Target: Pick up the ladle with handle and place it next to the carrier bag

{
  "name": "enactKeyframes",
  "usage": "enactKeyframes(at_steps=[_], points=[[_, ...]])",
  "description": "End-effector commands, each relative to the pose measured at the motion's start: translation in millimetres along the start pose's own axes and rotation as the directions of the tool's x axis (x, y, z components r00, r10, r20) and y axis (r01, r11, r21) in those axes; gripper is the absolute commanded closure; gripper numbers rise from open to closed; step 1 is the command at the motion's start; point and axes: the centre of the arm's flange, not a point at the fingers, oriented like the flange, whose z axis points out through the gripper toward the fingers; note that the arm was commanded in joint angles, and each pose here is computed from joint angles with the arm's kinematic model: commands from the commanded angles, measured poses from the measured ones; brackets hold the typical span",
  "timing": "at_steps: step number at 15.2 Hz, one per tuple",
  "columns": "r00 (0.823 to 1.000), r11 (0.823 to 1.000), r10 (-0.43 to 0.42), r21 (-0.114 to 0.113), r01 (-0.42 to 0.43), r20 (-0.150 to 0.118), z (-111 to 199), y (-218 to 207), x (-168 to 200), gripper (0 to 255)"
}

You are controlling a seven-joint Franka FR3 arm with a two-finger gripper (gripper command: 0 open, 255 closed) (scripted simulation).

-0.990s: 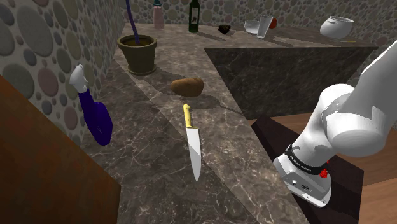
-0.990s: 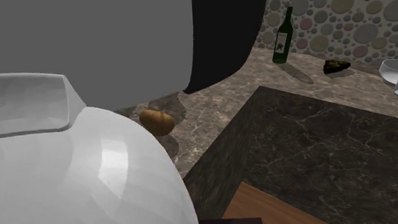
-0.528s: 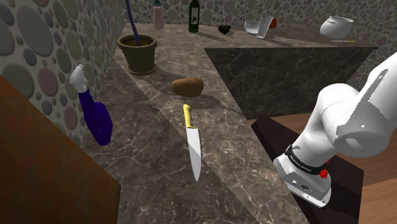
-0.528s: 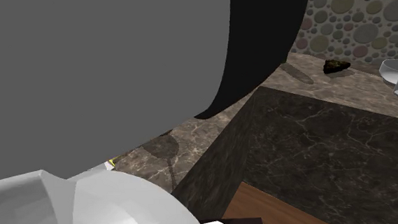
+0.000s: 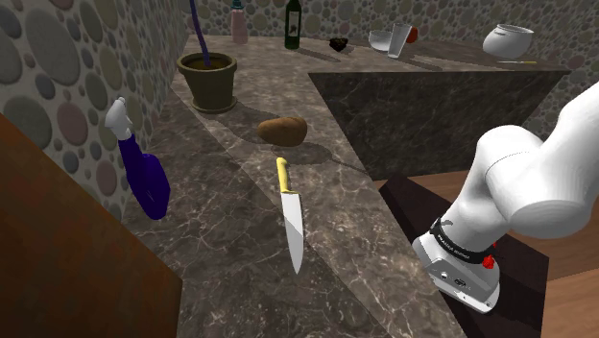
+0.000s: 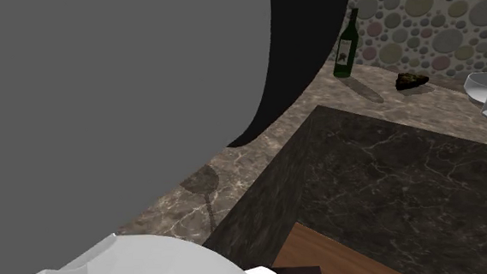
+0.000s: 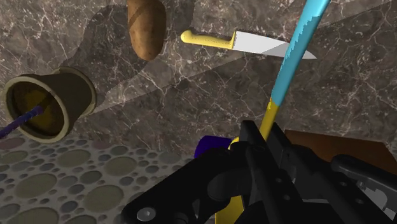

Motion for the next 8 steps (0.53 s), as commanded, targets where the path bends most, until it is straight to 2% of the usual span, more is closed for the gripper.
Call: enactKeyframes(at_steps=[1, 8], points=[[1.000, 1.000, 0.002, 0.000, -0.002, 0.001, -3.1, -24.3, 3.1, 255], [1.000, 1.000, 0.002, 0.000, -0.002, 0.001, -17.7, -114.1, 19.4, 255]])
